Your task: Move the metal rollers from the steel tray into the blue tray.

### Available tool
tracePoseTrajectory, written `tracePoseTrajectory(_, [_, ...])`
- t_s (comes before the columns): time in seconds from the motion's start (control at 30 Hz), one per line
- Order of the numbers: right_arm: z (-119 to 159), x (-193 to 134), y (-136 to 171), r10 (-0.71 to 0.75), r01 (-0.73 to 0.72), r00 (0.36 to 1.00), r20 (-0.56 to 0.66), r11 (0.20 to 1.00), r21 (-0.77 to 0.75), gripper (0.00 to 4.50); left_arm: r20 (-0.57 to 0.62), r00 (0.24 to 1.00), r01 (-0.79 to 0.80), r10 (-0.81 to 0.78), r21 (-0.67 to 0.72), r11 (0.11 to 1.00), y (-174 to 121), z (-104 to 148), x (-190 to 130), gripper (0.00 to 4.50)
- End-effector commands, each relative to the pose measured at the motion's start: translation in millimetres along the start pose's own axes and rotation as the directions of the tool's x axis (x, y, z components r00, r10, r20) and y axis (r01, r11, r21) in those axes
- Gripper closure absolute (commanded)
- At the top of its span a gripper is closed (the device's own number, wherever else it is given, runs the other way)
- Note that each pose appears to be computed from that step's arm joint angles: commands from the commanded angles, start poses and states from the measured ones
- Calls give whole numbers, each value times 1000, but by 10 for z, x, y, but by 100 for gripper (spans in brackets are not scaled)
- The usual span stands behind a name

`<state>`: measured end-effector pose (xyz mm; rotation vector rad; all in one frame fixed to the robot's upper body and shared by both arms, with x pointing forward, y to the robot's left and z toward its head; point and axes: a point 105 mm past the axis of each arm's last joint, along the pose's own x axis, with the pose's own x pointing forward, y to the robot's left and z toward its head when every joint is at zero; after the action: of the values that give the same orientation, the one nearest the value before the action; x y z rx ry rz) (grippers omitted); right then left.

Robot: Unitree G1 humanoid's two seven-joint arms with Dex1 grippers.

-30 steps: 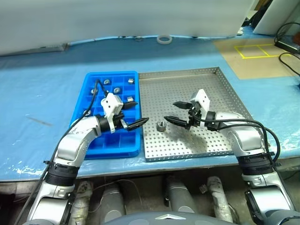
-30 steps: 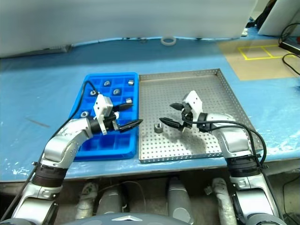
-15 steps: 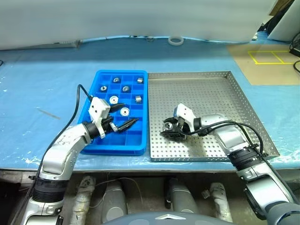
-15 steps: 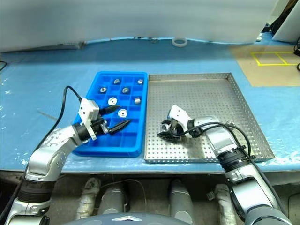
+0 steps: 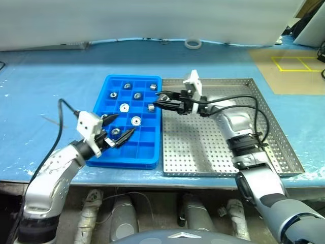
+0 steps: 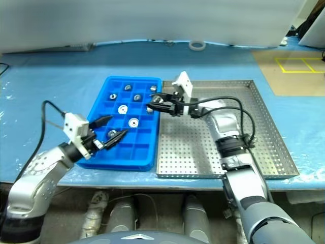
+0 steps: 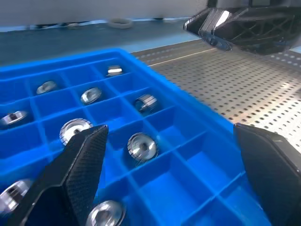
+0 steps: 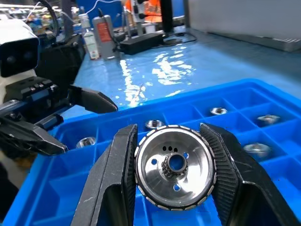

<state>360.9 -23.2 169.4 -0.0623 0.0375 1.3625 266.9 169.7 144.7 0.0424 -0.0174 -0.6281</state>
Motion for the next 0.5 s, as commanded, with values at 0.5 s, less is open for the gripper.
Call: tracePoseTrajectory(0.5, [-308, 452, 229, 268, -289, 946, -182, 952, -97, 283, -10, 977, -214, 215, 69, 974, -58, 169, -536, 0])
